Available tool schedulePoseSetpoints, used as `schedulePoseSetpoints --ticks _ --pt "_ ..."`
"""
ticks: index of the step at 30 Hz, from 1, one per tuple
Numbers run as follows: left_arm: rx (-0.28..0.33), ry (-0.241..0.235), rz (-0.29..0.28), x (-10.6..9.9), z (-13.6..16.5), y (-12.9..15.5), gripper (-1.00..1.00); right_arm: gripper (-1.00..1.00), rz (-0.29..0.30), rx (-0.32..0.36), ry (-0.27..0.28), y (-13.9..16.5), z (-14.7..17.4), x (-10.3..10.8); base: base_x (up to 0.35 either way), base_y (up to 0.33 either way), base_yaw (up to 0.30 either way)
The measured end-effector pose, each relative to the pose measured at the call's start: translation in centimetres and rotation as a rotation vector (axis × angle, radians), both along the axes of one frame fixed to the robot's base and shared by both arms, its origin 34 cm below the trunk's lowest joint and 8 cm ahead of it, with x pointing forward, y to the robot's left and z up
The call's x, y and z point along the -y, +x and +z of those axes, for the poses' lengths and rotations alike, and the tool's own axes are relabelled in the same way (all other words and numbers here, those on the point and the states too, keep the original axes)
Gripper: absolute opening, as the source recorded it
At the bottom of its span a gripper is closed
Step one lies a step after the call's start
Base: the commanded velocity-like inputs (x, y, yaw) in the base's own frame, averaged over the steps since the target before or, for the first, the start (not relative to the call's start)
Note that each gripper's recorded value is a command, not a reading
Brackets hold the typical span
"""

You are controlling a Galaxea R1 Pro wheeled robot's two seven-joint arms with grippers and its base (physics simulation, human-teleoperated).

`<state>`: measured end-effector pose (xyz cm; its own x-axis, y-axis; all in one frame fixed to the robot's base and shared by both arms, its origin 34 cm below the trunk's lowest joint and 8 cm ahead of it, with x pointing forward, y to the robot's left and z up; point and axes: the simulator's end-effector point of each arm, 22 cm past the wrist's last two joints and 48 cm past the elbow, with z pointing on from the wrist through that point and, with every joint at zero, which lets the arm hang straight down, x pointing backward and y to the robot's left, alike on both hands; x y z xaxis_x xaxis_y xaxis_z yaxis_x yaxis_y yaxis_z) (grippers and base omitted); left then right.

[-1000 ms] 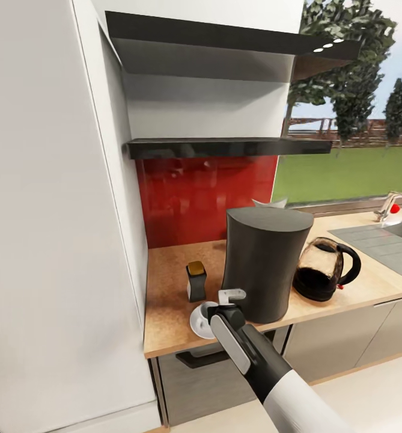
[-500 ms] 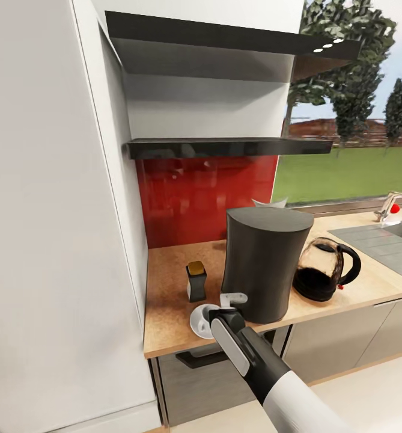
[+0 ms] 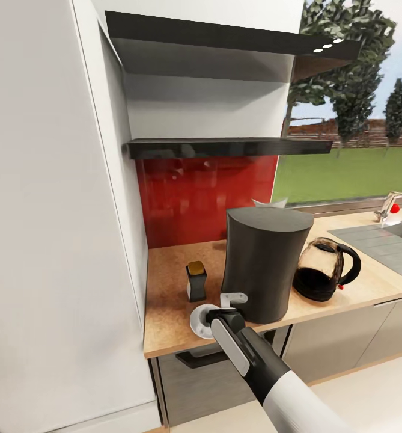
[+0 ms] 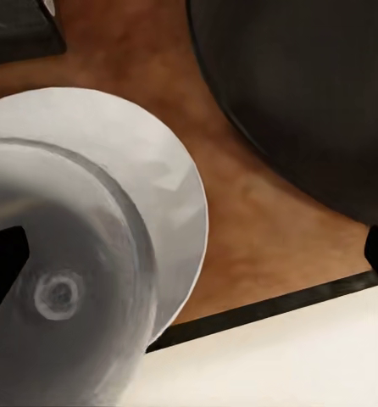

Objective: Set up a coffee station on the kitchen countertop: keep the coffee maker on the countertop, move the bottle of coffee from the kitchen shelf to the counter next to the coffee maker, place a paper coffee filter on top of the coffee maker, put the saucer next to the coffee maker with the coffee cup on the saucer, and place the electric kettle next to the coffee maker.

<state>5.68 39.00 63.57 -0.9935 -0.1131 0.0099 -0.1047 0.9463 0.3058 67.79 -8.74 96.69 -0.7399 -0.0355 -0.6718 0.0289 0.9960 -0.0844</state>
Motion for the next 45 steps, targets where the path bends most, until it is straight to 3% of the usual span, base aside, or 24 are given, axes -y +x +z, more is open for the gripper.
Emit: schedulePoseSetpoints --ticks 12,19,21,45 --pt "-0.001 -0.001 0.000 0.0 0.0 -0.1 1.00 1.00 0.003 0.013 0.011 0.2 0.6 -0.4 0.000 0.000 0.000" --pt "0.000 0.000 0.000 0.0 0.0 0.0 1.00 1.00 0.019 0.143 0.086 1.8 6.6 -2.1 0.000 0.000 0.000" --pt "0.001 0.000 0.000 0.0 0.0 0.0 1.00 1.00 0.021 0.153 0.093 1.9 7.1 -2.2 -0.035 0.000 0.000" --pt "0.012 0.002 0.000 0.0 0.0 0.5 1.00 1.00 0.033 0.201 0.118 2.2 9.3 -2.9 -0.294 0.101 0.000"
